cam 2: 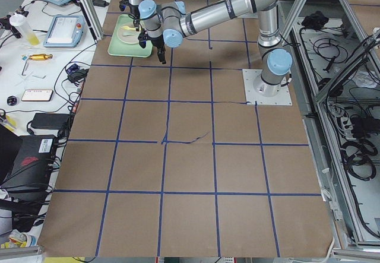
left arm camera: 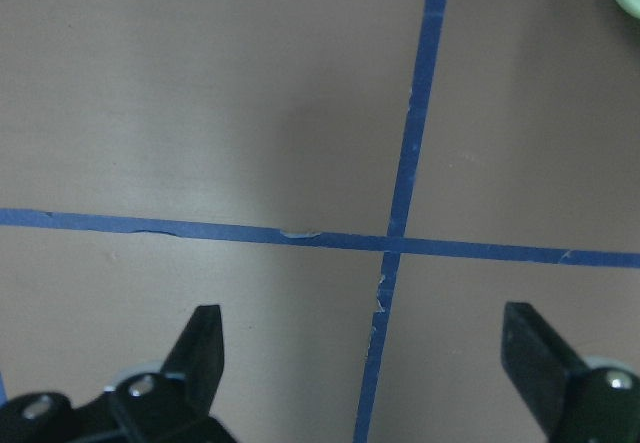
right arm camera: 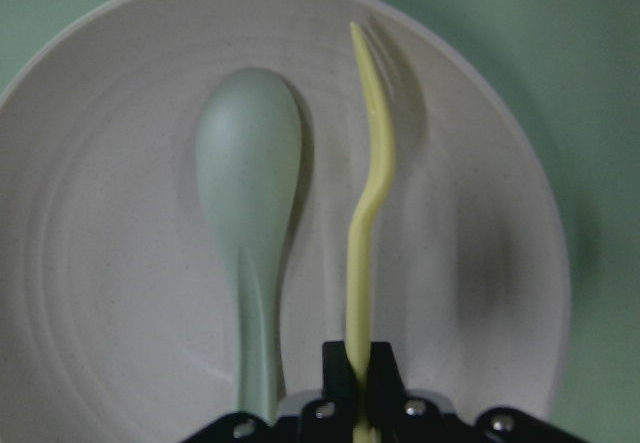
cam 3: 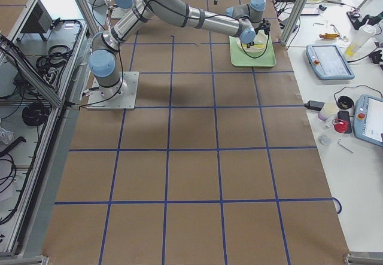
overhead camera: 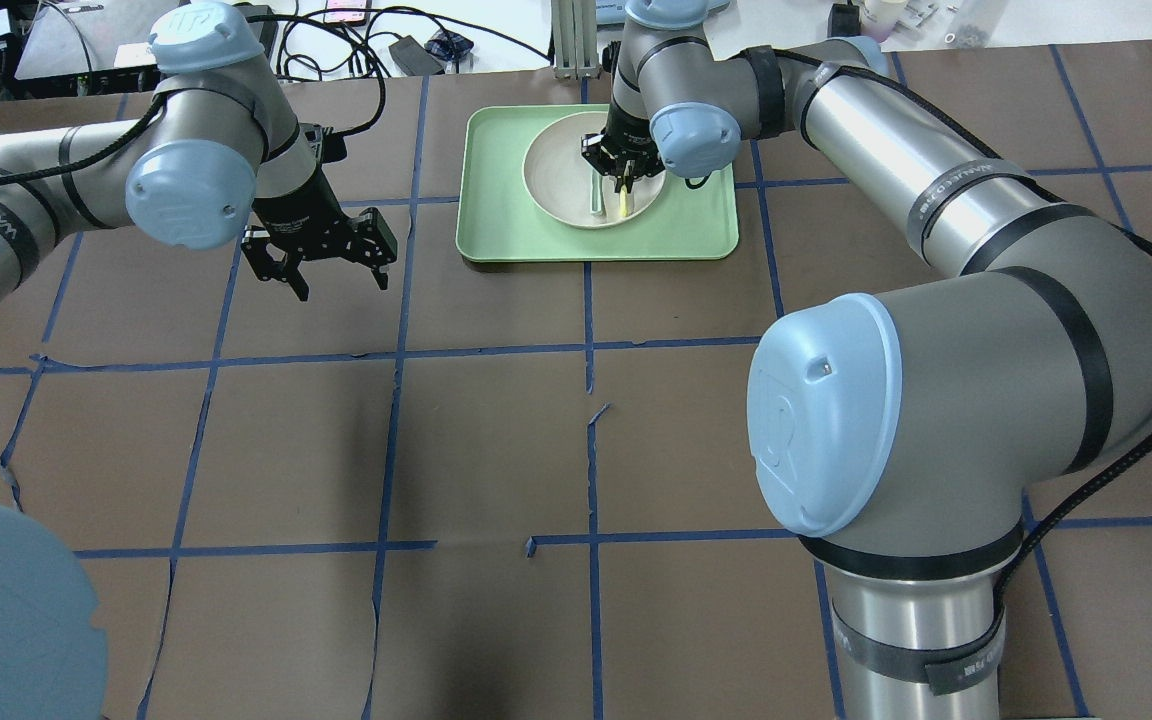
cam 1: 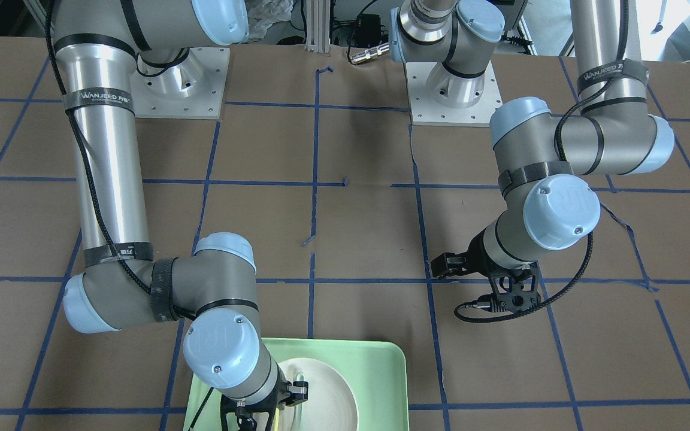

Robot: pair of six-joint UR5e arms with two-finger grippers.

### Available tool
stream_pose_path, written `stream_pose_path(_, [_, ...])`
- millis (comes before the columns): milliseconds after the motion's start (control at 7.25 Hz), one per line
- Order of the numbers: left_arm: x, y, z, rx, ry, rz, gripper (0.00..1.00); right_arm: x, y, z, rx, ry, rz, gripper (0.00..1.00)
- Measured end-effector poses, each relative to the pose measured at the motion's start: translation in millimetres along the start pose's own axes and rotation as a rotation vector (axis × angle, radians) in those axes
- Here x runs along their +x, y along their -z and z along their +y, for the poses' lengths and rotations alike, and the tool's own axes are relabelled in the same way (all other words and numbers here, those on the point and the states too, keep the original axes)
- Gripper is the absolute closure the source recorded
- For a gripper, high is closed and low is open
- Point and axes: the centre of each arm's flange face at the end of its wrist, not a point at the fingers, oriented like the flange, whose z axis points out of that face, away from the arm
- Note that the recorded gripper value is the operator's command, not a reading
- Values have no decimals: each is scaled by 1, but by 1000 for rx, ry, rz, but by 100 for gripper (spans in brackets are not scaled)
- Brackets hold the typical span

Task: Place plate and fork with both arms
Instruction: 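Lift the fork with the right gripper and set it beside the plate on the tray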

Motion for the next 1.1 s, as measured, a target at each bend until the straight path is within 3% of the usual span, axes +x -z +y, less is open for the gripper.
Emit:
stream_pose_path(552, [-1, 2, 0, 4, 2, -1, 0, 9, 69, -3, 63, 13, -11, 100])
stream_pose_path(828, [-2, 3, -1, 7, 3, -1, 0, 58, 62, -5, 28, 53, -29, 100])
stream_pose_path(1103, [1, 3, 0, 7, 2, 0, 0, 96, 45, 1, -18, 69, -107, 100])
